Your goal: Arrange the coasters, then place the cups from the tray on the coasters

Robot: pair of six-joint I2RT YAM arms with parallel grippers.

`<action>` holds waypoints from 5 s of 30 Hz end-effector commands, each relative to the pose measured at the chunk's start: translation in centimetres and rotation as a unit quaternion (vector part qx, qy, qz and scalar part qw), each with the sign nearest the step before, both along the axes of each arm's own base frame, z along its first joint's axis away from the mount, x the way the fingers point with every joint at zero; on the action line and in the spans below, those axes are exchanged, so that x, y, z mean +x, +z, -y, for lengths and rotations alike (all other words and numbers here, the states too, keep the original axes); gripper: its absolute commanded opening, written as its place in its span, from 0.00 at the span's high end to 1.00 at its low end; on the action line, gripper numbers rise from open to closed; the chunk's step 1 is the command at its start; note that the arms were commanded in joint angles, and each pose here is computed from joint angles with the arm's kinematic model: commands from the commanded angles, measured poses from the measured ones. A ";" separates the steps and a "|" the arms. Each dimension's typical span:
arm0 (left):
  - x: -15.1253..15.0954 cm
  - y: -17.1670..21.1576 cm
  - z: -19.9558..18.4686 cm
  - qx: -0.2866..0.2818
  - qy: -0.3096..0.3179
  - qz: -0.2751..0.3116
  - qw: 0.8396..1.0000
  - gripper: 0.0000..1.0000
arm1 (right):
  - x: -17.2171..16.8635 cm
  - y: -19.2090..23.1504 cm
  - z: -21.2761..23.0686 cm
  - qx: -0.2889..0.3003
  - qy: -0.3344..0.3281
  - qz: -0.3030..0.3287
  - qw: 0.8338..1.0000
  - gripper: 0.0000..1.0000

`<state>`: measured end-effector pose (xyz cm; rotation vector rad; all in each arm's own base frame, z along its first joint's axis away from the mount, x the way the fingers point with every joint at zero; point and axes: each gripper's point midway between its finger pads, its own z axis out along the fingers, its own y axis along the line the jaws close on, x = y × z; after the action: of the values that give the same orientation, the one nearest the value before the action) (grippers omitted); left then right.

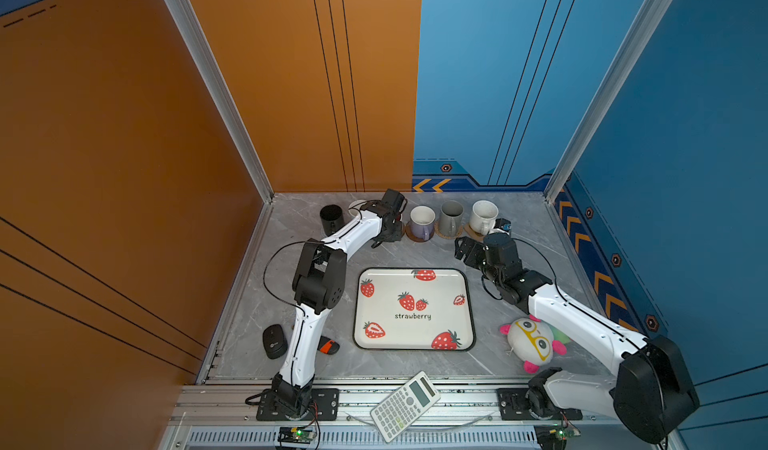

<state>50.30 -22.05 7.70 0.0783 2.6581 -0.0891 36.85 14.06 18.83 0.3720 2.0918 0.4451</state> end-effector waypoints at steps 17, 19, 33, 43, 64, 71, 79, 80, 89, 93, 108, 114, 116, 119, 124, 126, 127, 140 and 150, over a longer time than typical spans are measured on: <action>2.4 1.4 -0.6 -0.006 0.024 0.031 0.999 1.00 | -0.8 -0.3 0.6 -0.001 0.005 -0.006 1.000 0.03; 2.4 1.3 -0.7 -0.005 0.024 0.029 0.999 1.00 | -0.7 -0.3 0.6 -0.001 0.005 -0.006 1.000 0.03; 2.4 0.3 -0.8 -0.006 0.026 0.009 1.000 0.98 | -0.9 0.0 0.9 -0.002 0.001 -0.005 1.000 0.03; 2.2 0.5 -0.8 -0.010 0.026 0.007 1.000 0.82 | -0.9 0.0 0.8 -0.001 0.003 -0.005 1.000 0.04; 1.2 3.6 -0.2 -0.020 0.019 0.027 0.999 0.55 | -1.2 0.4 1.0 0.002 0.003 0.001 1.000 0.03; 0.0 6.6 0.3 -0.028 0.005 0.048 0.998 0.47 | -1.7 0.8 1.3 -0.002 0.003 0.003 1.000 0.03; -3.0 11.3 -0.1 -0.029 -0.010 0.085 0.996 0.37 | -2.5 1.7 1.7 -0.004 0.004 0.011 1.000 0.00; -3.5 11.9 -0.1 -0.034 -0.013 0.092 0.995 0.37 | -2.7 1.9 1.8 -0.003 0.004 0.013 1.000 0.00; -8.5 18.4 -0.8 -0.087 -0.047 0.197 0.975 0.25 | -4.2 3.3 2.9 -0.002 -0.006 0.032 0.999 0.00; -11.0 20.5 -2.9 -0.091 -0.054 0.249 0.963 0.09 | -4.6 3.8 3.2 -0.021 0.001 0.035 0.999 0.00; -16.6 19.3 -15.1 0.036 0.042 0.400 0.915 0.02 | -6.7 5.8 9.0 -0.179 -0.057 0.052 0.981 0.00; -16.3 15.7 -19.3 0.071 0.112 0.411 0.902 0.02 | -7.4 5.9 12.1 -0.229 -0.101 0.116 0.961 0.00; -16.1 14.3 -20.6 0.070 0.134 0.412 0.899 0.02 | -7.4 5.3 13.3 -0.235 -0.122 0.123 0.956 0.00; -15.6 12.8 -21.4 0.073 0.132 0.427 0.892 0.02 | -7.3 4.4 14.5 -0.241 -0.136 0.122 0.953 0.00; -14.5 10.3 -22.4 0.081 0.134 0.414 0.897 0.02 | -6.2 2.4 15.5 -0.253 -0.140 0.110 0.951 0.00; -14.0 9.2 -22.6 0.082 0.133 0.406 0.901 0.02 | -5.8 1.4 15.9 -0.260 -0.143 0.102 0.950 0.00; -13.7 8.8 -22.7 0.082 0.133 0.402 0.902 0.02 | -5.6 0.9 16.1 -0.264 -0.143 0.097 0.949 0.00; -13.0 8.2 -25.0 0.069 0.149 0.422 0.892 0.02 | -4.0 -3.5 18.2 -0.283 -0.160 0.071 0.943 0.00; -13.4 5.4 -24.8 0.076 0.127 0.398 0.905 0.02 | -2.7 -6.6 18.7 -0.285 -0.158 0.048 0.944 0.00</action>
<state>37.31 2.85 14.63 -0.1914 1.8055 0.1986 33.68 -4.69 12.16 0.3323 1.9433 -0.3394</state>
